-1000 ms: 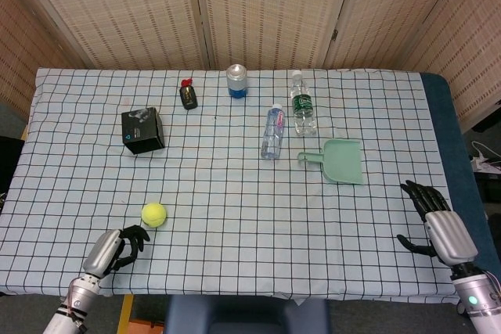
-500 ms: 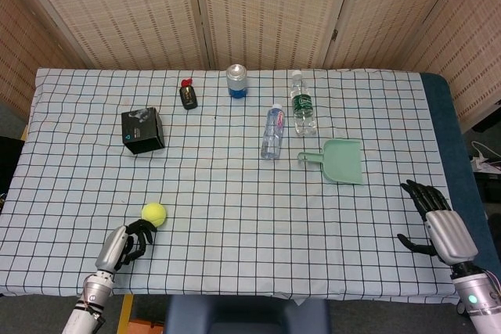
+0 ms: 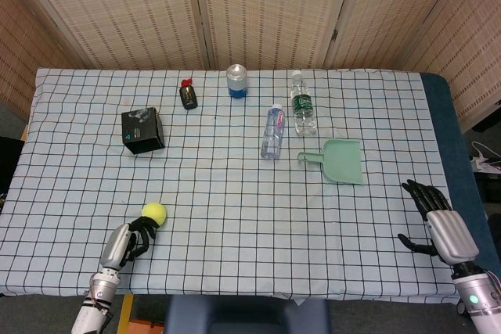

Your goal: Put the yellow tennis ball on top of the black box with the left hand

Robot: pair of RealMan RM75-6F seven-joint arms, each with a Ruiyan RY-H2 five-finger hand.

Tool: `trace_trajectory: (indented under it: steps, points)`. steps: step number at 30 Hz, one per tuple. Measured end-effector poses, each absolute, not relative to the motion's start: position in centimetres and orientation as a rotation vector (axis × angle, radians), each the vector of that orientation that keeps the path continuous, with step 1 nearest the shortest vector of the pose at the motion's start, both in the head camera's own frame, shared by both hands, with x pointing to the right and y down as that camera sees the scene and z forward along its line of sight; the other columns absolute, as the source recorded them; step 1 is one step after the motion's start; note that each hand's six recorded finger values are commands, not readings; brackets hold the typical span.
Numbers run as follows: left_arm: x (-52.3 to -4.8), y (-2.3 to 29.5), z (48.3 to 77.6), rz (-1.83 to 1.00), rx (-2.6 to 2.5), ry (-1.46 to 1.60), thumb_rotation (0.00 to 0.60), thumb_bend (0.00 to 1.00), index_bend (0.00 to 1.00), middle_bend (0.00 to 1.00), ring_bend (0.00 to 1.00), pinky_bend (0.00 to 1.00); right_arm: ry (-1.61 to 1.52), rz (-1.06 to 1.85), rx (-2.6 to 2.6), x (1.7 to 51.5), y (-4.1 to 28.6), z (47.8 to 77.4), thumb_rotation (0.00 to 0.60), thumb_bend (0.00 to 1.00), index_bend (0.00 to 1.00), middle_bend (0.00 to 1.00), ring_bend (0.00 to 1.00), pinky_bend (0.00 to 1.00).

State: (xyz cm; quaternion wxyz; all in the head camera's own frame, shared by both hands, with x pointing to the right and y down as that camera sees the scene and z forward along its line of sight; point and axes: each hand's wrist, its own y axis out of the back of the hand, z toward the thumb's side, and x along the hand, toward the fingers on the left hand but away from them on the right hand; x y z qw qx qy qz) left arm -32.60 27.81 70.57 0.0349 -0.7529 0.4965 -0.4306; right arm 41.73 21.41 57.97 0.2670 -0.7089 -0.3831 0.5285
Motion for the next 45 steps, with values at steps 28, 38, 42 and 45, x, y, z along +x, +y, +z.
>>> trace_trajectory:
  steps: [28, 38, 42, 45]
  points:
    - [-30.7, 27.3, 71.7, -1.346, -2.203, 1.626, 0.6, 0.78, 0.43, 0.53, 0.53, 0.86, -1.042, 1.427, -1.917, 41.8, 21.3, 58.0, 0.6, 0.16, 0.06, 0.0, 0.0, 0.0]
    - [-29.7, 26.3, 72.9, -1.38, -2.161, 1.675, 0.6, 0.78, 0.42, 0.52, 0.53, 0.86, -1.036, 1.429, -1.923, 41.7, 21.4, 58.0, 0.6, 0.16, 0.06, 0.0, 0.0, 0.0]
    - [-29.6, 25.7, 73.2, -1.385, -2.142, 1.678, 0.6, 0.78, 0.42, 0.52, 0.53, 0.86, -1.04, 1.428, -1.922, 41.8, 21.3, 58.0, 0.6, 0.16, 0.06, 0.0, 0.0, 0.0]
    - [-29.4, 25.4, 73.3, -1.389, -2.131, 1.68, 0.6, 0.78, 0.41, 0.52, 0.53, 0.86, -1.036, 1.431, -1.922, 41.8, 21.4, 58.0, 0.6, 0.16, 0.06, 0.0, 0.0, 0.0]
